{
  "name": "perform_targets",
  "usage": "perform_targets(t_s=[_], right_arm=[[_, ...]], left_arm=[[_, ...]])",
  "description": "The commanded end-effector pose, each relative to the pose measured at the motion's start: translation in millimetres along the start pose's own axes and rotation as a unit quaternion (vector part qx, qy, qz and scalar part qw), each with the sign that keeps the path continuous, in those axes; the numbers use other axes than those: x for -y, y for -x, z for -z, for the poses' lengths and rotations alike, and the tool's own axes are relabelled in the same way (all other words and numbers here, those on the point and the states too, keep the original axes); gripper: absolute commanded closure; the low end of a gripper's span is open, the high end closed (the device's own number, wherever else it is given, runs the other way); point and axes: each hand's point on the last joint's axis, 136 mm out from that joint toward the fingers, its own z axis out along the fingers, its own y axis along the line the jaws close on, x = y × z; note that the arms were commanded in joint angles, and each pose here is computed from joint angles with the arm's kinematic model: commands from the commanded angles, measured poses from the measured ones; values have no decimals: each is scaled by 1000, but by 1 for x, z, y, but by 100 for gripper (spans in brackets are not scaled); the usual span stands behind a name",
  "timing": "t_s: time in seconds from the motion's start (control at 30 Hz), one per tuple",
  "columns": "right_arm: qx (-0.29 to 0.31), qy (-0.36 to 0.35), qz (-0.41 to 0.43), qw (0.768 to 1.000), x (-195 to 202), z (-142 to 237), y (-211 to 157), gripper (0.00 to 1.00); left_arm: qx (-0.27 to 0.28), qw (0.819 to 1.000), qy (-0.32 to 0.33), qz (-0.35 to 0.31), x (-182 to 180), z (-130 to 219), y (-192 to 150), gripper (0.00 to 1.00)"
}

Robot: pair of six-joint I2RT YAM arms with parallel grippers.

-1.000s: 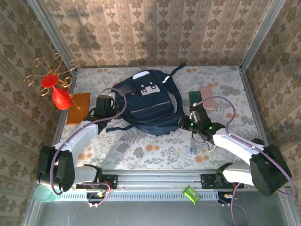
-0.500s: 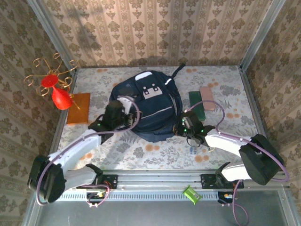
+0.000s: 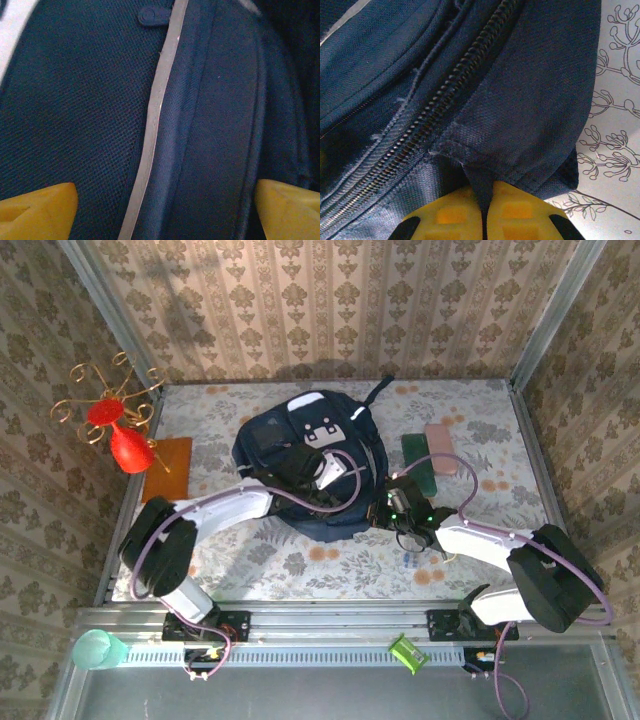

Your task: Pack the student bag

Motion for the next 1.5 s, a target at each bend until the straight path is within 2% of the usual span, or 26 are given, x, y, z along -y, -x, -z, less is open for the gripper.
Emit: perform_targets(t_s=[0.0, 0.1, 0.17, 0.3, 0.47, 0.6, 0.7, 0.77, 0.83, 0.87, 0.93, 1.1, 1.27, 1.33, 1.47], right_arm=[[10, -1, -5, 1000, 1, -1, 1, 100], [5, -1, -7, 1000, 2, -3, -2, 100], [1, -2, -6, 1000, 3, -4, -3, 100], [-11, -8, 8, 1000, 2, -6, -5, 100], [-31, -18, 17, 999, 5, -9, -11, 98], [-27, -6, 23, 999, -3, -7, -7, 94], [-29, 14, 29, 999, -16, -7, -9, 89], [-38, 25, 45, 998, -28, -7, -13, 81], [-43, 20, 74, 996, -39, -1, -12, 68], [-43, 4, 89, 995, -36, 2, -10, 62], [-4, -31, 125, 992, -34, 27, 12, 46], [59, -167, 183, 967, 2, 71, 63, 20], [20, -256, 152, 954, 56, 76, 96, 4], [14, -282, 145, 948, 72, 74, 105, 0], [-27, -304, 109, 946, 104, 53, 108, 0]], left_arm=[[-34, 999, 4, -29, -1, -11, -7, 8], [-42, 998, 32, -27, -11, -18, -7, 13], [-31, 998, 53, -23, -20, -16, -2, 25], [22, 998, 62, -3, -30, 2, 18, 55], [89, 994, 46, 42, -45, 36, 37, 75], [140, 985, 50, 85, -72, 65, 49, 93], [158, 981, 63, 90, -85, 82, 55, 97], [174, 977, 69, 101, -96, 92, 58, 100], [192, 971, 68, 124, -109, 102, 60, 100], [199, 969, 64, 134, -114, 107, 61, 100], [216, 963, 51, 152, -121, 117, 63, 100], [241, 955, 45, 165, -132, 134, 62, 100], [246, 953, 36, 172, -133, 135, 61, 100], [249, 952, 32, 174, -132, 136, 62, 100], [252, 950, 32, 180, -132, 136, 63, 100]])
